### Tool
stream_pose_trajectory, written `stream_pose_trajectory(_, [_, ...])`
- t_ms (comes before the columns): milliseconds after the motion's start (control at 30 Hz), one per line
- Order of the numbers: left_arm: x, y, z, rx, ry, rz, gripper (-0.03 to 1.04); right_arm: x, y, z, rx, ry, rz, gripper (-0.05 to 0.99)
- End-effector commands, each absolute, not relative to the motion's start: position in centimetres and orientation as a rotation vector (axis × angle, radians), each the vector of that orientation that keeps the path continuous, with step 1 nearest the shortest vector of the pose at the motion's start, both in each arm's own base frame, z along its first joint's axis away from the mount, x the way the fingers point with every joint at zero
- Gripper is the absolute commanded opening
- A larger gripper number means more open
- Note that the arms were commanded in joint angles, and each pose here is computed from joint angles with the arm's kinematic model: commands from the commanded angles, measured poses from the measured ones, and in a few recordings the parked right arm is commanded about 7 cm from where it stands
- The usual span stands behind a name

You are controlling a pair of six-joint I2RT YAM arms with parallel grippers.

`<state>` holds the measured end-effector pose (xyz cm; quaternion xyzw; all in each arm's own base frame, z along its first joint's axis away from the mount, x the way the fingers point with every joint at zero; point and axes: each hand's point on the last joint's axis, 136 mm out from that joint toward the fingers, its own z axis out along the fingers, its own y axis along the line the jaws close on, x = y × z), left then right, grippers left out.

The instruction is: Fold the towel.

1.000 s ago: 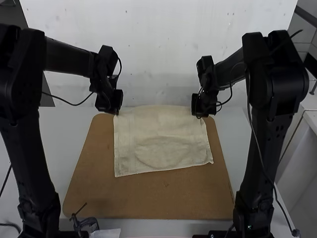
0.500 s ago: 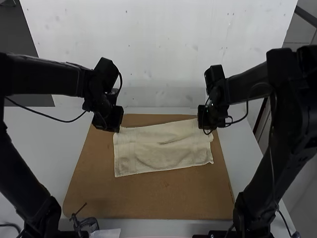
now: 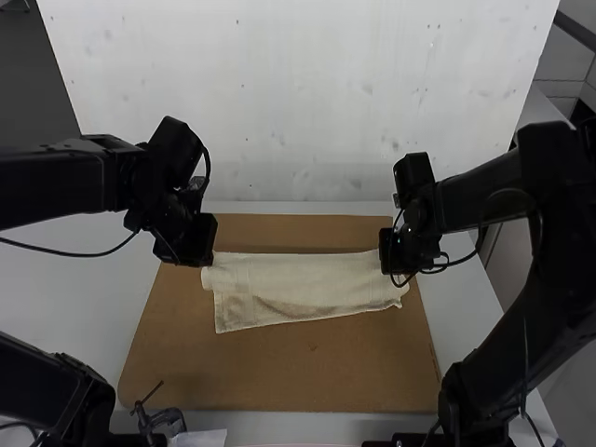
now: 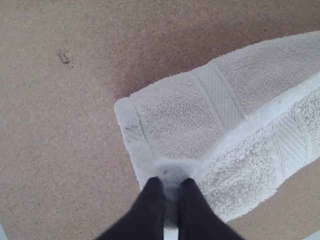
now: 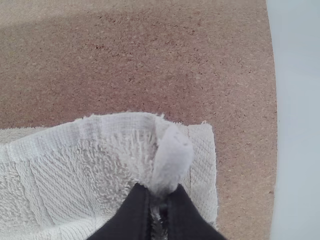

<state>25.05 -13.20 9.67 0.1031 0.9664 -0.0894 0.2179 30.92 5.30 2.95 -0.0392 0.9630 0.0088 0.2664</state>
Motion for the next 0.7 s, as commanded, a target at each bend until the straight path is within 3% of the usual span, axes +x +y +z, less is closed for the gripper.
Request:
stream_pose_trajectory(0, [23.6, -12.8, 8.3, 0.286, 2.728, -0.238, 0.01, 31.1, 4.6, 3.8, -0.093, 2.564, -0.009, 0.01])
stream_pose_trajectory(167, [22.2, -12.9, 6.6, 0.315, 2.763, -0.232, 0.01, 31.0, 4.6, 4.0, -0.096, 2.553, -0.006, 0.01])
stream_pose_trajectory(667, [26.5, -13.3, 2.1, 0.255, 2.809, -0.163, 0.01, 33.0, 4.9, 3.0, -0.084, 2.543, -0.010, 0.01])
